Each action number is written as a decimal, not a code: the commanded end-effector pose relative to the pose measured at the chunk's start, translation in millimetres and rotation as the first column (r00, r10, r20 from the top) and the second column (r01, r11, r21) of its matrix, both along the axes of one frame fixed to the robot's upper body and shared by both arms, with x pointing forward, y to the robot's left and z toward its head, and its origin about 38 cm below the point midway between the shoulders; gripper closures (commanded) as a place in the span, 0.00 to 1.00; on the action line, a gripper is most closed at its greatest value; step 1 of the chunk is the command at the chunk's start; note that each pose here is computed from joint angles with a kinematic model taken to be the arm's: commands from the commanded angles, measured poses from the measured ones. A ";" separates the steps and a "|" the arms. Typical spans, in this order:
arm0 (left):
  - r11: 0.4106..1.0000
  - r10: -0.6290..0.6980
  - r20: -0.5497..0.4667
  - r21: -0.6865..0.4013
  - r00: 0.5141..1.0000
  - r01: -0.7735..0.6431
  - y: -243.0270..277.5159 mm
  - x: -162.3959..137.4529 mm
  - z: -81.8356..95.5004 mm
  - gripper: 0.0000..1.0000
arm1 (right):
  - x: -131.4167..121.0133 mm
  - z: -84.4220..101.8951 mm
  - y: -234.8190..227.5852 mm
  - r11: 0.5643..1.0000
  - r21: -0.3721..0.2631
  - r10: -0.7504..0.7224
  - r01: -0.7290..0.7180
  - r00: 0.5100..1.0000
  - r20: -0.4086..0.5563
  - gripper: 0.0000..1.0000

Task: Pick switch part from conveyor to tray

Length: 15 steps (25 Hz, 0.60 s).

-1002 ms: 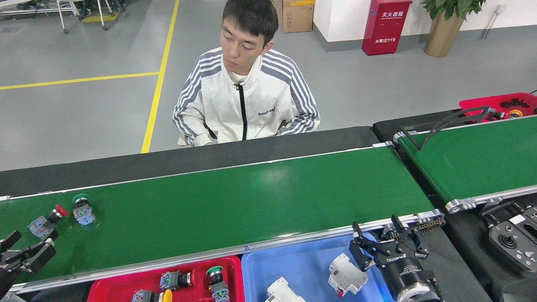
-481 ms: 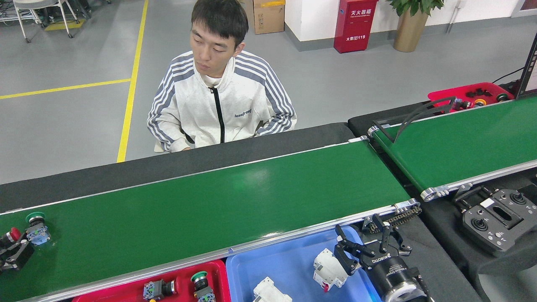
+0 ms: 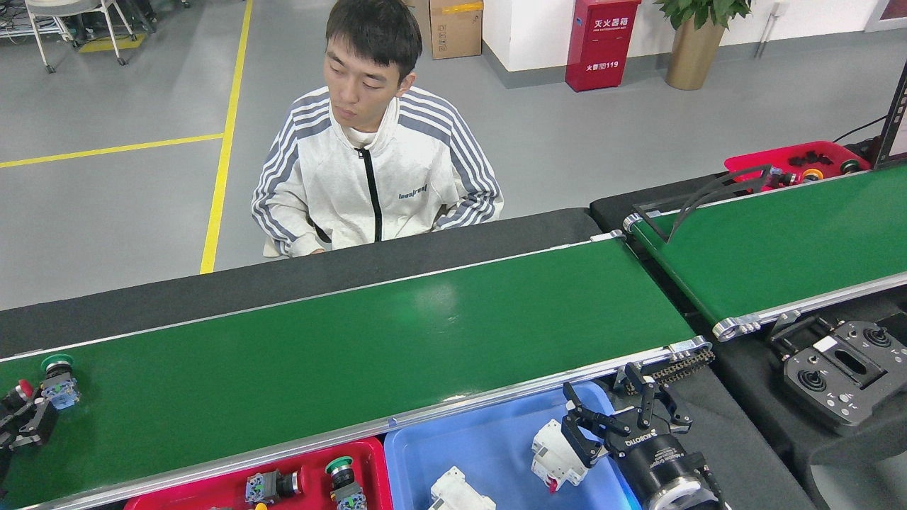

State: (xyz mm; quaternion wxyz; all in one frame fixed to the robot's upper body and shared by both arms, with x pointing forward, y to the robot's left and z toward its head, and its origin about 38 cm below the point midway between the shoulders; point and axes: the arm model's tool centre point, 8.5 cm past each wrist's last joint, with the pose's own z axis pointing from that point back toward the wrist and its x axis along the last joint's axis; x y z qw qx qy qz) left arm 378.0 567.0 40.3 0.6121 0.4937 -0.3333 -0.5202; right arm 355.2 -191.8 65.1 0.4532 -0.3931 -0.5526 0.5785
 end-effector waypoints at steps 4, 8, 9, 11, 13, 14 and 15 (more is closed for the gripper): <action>0.933 -0.352 0.101 -0.044 0.931 0.358 -54.8 8.5 20.7 0.34 | 4.7 9.6 -18.7 0.998 0.009 -0.061 0.061 0.998 0.031 0.00; 0.842 -0.524 0.154 -0.059 0.838 0.537 -109.3 -16.2 12.1 0.33 | 5.4 11.3 -46.1 0.991 0.008 -0.136 0.136 0.990 0.036 0.00; 0.827 -0.546 0.166 -0.045 0.821 0.560 -122.6 -26.3 12.0 0.32 | 5.1 11.4 -50.6 0.989 0.008 -0.148 0.148 0.988 0.037 0.00; 0.802 -0.585 0.196 -0.010 0.787 0.598 -146.4 -52.5 16.8 0.27 | 5.4 12.7 -59.3 0.985 0.011 -0.170 0.170 0.985 0.040 0.00; 0.779 -0.613 0.219 0.007 0.759 0.627 -170.1 -77.7 20.1 0.21 | 5.4 12.4 -61.0 0.985 0.009 -0.173 0.173 0.984 0.039 0.00; 0.767 -0.626 0.222 0.004 0.748 0.641 -183.6 -91.7 18.5 0.18 | 4.4 11.3 -61.1 0.985 0.008 -0.174 0.173 0.984 0.036 0.00; 0.759 -0.634 0.226 0.000 0.739 0.651 -193.6 -103.1 17.8 0.13 | 2.5 9.2 -61.3 0.985 0.009 -0.174 0.174 0.984 0.030 0.00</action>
